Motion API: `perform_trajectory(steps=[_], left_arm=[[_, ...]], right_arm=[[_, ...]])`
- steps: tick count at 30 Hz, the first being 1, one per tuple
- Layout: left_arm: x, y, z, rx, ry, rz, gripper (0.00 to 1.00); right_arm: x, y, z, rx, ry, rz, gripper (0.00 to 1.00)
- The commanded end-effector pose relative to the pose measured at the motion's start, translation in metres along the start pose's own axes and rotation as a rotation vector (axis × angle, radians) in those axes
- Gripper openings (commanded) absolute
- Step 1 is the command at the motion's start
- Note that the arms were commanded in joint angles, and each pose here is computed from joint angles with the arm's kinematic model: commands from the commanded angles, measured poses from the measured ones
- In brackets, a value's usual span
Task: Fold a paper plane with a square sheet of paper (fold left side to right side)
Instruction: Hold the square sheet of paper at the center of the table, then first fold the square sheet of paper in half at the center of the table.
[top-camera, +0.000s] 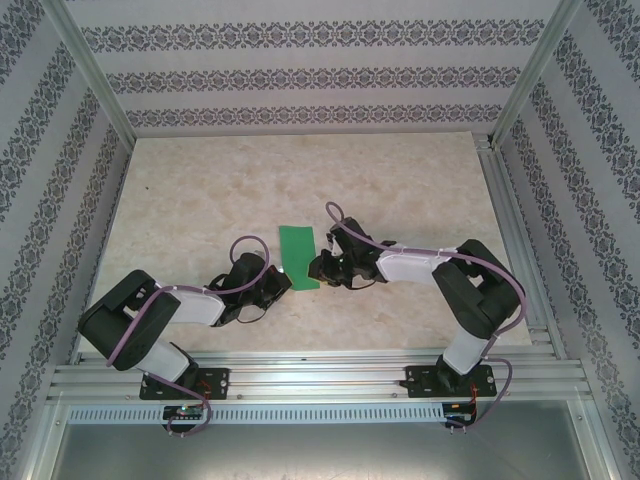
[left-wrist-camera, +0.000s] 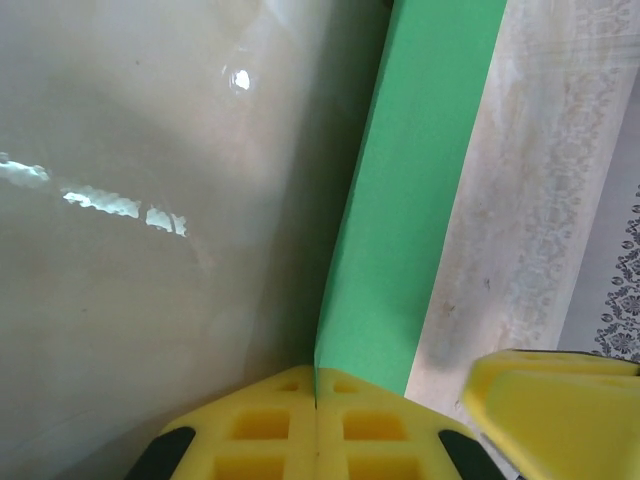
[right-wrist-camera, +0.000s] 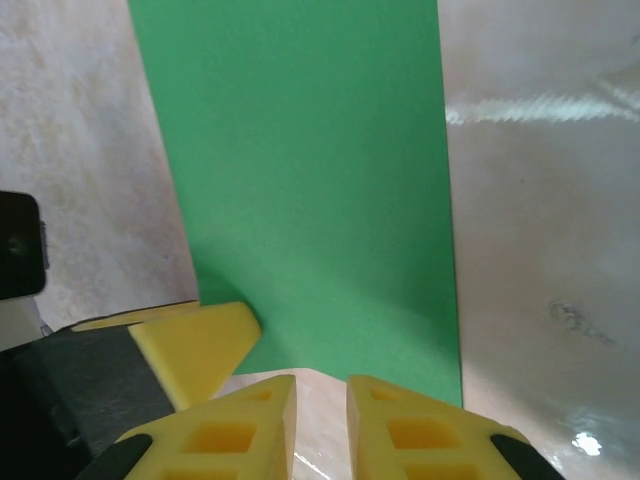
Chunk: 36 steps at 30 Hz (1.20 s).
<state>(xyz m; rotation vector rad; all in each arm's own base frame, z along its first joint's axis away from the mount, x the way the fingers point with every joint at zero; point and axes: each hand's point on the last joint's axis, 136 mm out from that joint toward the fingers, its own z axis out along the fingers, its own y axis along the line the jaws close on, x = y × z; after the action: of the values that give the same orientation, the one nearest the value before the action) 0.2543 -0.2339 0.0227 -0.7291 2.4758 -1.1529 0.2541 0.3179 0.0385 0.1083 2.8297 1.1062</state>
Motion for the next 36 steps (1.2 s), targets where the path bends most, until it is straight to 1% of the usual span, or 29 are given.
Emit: perform_trajectory(steps=[1,4,7,9,10,13,17,20,22,25,29,30,36], left_arm=[[-0.001,-0.005,0.0,0.004,-0.015,0.015,0.04],[-0.001,-0.004,0.002,0.0,-0.011,0.015,0.04],[0.0,-0.003,0.004,-0.002,-0.006,0.013,0.04],[0.0,-0.003,0.003,-0.004,-0.009,0.018,0.05],[0.0,-0.002,0.002,-0.008,-0.008,0.023,0.08],[-0.005,-0.002,-0.004,-0.032,-0.024,0.041,0.2],[-0.024,-0.003,-0.027,-0.072,-0.064,0.086,0.39],[-0.042,-0.009,-0.05,-0.085,-0.096,0.116,0.46],[-0.052,-0.019,-0.061,-0.063,-0.106,0.137,0.44],[-0.058,-0.041,-0.063,0.001,-0.082,0.179,0.32],[-0.054,-0.066,-0.04,0.101,0.013,0.221,0.18],[-0.054,-0.07,-0.034,0.12,0.029,0.231,0.16],[-0.058,-0.065,-0.005,0.11,0.076,0.272,0.1]], right_arm=[[-0.002,0.015,0.011,-0.034,0.001,0.004,0.2],[0.002,0.013,0.021,-0.022,0.015,0.007,0.18],[0.006,-0.001,0.027,0.041,0.026,0.009,0.18],[0.008,-0.011,0.028,0.085,0.034,0.013,0.17],[0.01,-0.016,0.028,0.106,0.042,0.016,0.17],[0.015,-0.031,0.029,0.173,0.067,0.02,0.16],[0.021,-0.044,0.029,0.233,0.094,0.016,0.16],[0.024,-0.049,0.029,0.266,0.102,0.005,0.16],[0.025,-0.051,0.03,0.27,0.107,0.003,0.16],[0.025,-0.05,0.032,0.265,0.109,0.002,0.15],[0.025,-0.049,0.034,0.266,0.112,-0.002,0.16],[0.025,-0.049,0.034,0.267,0.113,-0.003,0.16],[0.027,-0.051,0.035,0.279,0.116,-0.006,0.15]])
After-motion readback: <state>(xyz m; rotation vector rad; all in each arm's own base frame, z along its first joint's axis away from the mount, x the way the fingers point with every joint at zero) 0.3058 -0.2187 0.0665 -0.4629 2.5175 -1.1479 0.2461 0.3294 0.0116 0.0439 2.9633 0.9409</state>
